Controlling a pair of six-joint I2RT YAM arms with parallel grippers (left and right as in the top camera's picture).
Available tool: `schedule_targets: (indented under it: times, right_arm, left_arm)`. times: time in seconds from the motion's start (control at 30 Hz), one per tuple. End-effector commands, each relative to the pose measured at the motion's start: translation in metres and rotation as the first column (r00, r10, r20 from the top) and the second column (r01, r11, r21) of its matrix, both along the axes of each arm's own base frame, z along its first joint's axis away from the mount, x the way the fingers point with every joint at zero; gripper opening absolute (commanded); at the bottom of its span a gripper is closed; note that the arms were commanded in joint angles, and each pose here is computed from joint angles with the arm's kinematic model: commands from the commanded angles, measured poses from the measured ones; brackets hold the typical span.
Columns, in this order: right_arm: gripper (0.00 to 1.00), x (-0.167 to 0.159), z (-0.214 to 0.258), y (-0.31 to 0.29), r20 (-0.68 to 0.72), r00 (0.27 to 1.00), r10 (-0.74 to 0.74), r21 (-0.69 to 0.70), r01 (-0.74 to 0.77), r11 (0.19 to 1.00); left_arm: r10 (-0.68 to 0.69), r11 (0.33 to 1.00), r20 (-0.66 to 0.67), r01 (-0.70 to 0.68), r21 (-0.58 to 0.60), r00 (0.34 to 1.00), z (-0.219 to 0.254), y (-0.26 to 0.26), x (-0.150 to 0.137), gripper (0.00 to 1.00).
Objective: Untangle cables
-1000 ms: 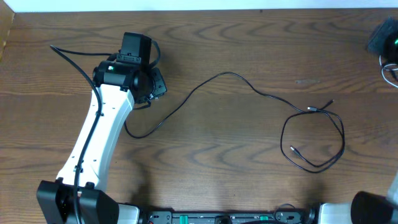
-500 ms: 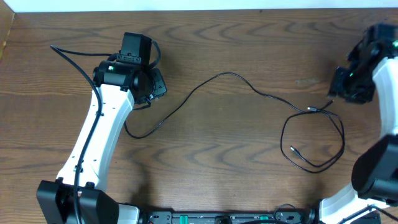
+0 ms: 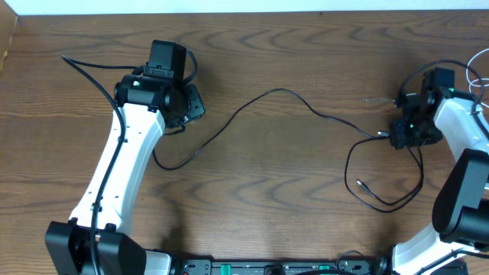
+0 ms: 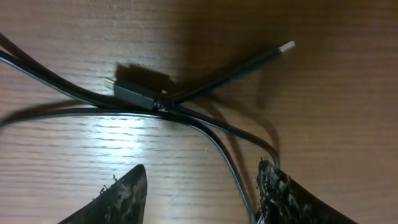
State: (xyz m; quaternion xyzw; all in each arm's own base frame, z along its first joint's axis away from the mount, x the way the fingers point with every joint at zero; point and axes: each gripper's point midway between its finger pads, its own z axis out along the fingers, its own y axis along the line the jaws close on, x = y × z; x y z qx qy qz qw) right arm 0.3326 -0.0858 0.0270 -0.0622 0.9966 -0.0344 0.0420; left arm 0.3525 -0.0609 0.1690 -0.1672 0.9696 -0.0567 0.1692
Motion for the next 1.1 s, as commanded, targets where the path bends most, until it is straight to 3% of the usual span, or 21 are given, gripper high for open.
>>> schedule_targets:
  times: [0.0, 1.07]
  right_arm:
    - [0.55, 0.005, -0.003, -0.006, 0.026, 0.995, 0.098, -0.038, -0.097, 0.995]
    - [0.47, 0.019, -0.027, -0.011, 0.111, 0.986, 0.125, 0.005, -0.126, 0.992]
  left_arm:
    - [-0.002, 1.000, -0.015, 0.002, 0.008, 1.000, -0.004, 0.000, -0.001, 0.31]
    - [-0.001, 1.000, -0.034, 0.002, 0.011, 0.999, -0.006, 0.001, -0.005, 0.30]
